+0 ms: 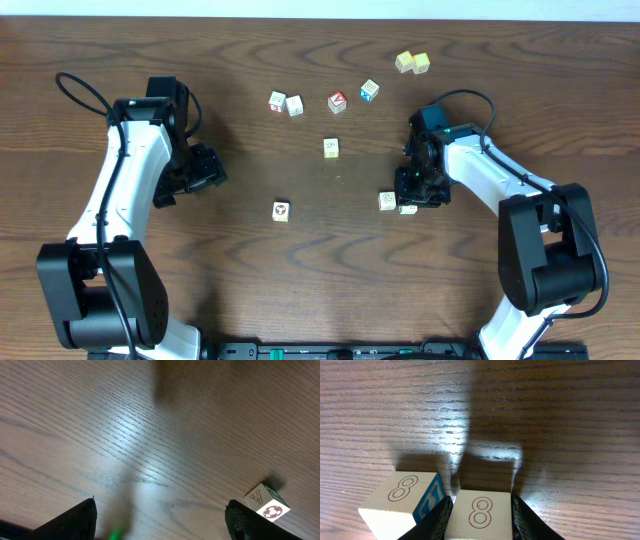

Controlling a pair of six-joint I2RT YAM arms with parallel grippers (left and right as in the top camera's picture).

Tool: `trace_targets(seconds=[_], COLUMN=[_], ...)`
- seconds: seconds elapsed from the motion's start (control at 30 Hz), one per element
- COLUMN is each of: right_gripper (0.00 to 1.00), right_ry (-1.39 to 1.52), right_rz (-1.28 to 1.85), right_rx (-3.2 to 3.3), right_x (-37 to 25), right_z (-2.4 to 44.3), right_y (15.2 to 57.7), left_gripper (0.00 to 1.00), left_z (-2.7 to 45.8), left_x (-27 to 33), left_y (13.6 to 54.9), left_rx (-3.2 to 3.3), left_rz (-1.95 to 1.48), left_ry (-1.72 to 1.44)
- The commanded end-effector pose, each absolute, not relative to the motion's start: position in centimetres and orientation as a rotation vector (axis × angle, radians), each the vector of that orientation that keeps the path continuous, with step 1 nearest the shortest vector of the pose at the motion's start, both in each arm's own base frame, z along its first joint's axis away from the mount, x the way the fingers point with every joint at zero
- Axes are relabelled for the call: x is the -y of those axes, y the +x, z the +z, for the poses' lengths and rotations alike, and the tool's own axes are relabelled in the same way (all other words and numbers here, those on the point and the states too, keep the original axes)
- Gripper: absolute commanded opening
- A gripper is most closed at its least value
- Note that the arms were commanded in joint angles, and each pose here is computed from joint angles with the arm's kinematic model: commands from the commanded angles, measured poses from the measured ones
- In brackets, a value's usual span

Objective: Lift 4 blocks

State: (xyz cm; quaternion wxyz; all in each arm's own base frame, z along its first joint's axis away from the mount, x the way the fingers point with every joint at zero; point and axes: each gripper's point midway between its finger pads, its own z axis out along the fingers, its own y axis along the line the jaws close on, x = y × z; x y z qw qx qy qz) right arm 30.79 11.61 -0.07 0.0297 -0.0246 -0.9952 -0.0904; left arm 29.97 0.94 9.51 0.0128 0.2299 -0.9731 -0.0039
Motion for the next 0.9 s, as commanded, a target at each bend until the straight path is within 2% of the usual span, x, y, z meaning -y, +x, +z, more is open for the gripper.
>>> trace_targets(seconds=[0.0,0.87], right_gripper=[0.35,0.35], right_ry=[-0.077,-0.079], right_rz=[-0.281,-0.351], right_rx=[3.057,3.043], right_x=[-11.89,-12.7], right_z=[-0.17,0.0], right_y=[30.39,30.35], left_gripper=[0.82,0.82], left_z=[9.44,9.44], left_x=[-1.12,-1.12], left_y=[29.7,29.7], left_rx=[3.026,3.026], left_rz=[-0.032,-0.032], left_ry=[0.728,0.728])
